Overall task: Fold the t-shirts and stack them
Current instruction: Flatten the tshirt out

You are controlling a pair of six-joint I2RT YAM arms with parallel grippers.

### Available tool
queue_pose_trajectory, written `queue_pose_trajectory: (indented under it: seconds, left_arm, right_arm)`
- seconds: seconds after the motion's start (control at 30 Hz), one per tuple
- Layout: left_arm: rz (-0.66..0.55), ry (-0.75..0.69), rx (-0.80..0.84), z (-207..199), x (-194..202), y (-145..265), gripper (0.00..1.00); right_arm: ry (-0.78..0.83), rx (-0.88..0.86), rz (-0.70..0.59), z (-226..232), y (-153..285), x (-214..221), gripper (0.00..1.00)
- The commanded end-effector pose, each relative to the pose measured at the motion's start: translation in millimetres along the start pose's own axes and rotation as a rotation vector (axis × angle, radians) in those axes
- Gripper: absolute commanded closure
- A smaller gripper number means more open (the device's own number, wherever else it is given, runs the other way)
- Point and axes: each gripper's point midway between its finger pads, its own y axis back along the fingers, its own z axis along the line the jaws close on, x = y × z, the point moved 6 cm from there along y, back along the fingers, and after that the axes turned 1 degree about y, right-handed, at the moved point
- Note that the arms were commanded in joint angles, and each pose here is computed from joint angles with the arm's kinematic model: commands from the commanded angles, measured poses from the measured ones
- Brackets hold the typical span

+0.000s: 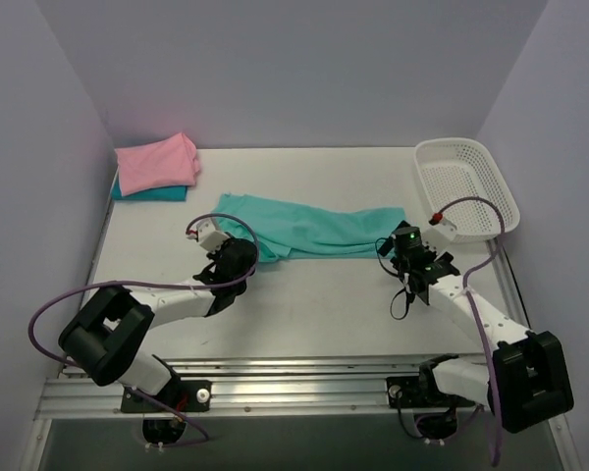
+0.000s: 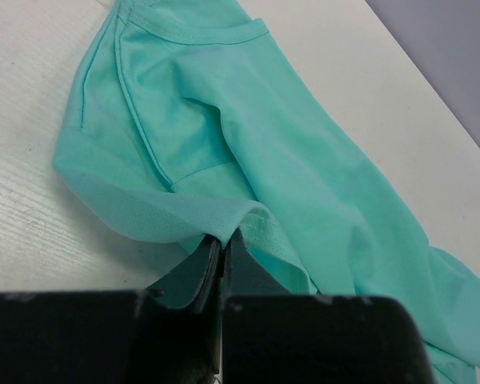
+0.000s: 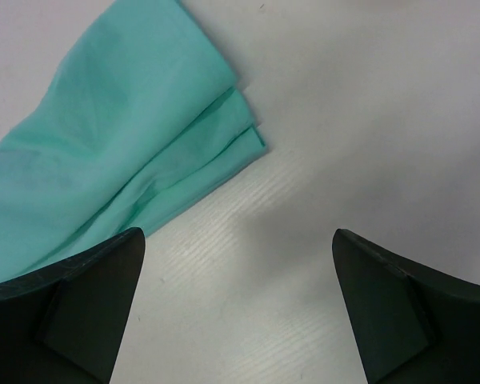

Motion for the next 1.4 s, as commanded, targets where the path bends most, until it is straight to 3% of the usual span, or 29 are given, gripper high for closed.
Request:
queue_pose_trajectory:
  seconds: [0.0, 0.27, 0.5, 0.7, 0.8, 0.83, 1.0, 1.37]
  left_arm:
    - [-0.002, 0.021, 0.039, -12.3, -4.4, -3.9, 0.98]
    - [0.002, 0.022, 0.044, -12.1, -6.3, -5.4, 0.98]
    - [0.004, 0.023, 0.042, -10.3, -6.7, -8.1, 0.98]
    - [0.013, 0.022, 0.039, -9.3, -4.5, -10.9, 0.98]
    - [0.013, 0.019, 0.036, -8.3, -4.1, -11.7, 0.98]
    - [0.013, 0.021, 0.036, -8.3, -3.9, -11.9, 0.98]
    - [0.015, 0.018, 0.034, -7.6, -3.5, -13.1, 0.98]
    - [0.022, 0.016, 0.035, -7.9, -1.6, -14.0, 0.98]
  right_arm:
    - [-0.134, -0.043, 0.021, -10.6, -17.5, -7.5, 0.00]
    - [-0.235, -0.124, 0.183, -8.6, -51.1, 15.1, 0.01]
    - [-0.248, -0.113, 0.230, -7.6, -64.3, 28.6, 0.10]
    - [-0.250, -0.076, 0.219, -17.2, -68.3, 28.6, 0.23]
    - [-0.248, -0.068, 0.219, -20.5, -69.8, 26.9, 0.39]
    - [-0.241, -0.065, 0.227, -21.7, -69.6, 28.5, 0.50]
    - [-0.241, -0.041, 0.227, -29.0, -73.6, 28.2, 0.63]
    - [-0.245, -0.038, 0.251, -31.6, -86.0, 30.5, 0.64]
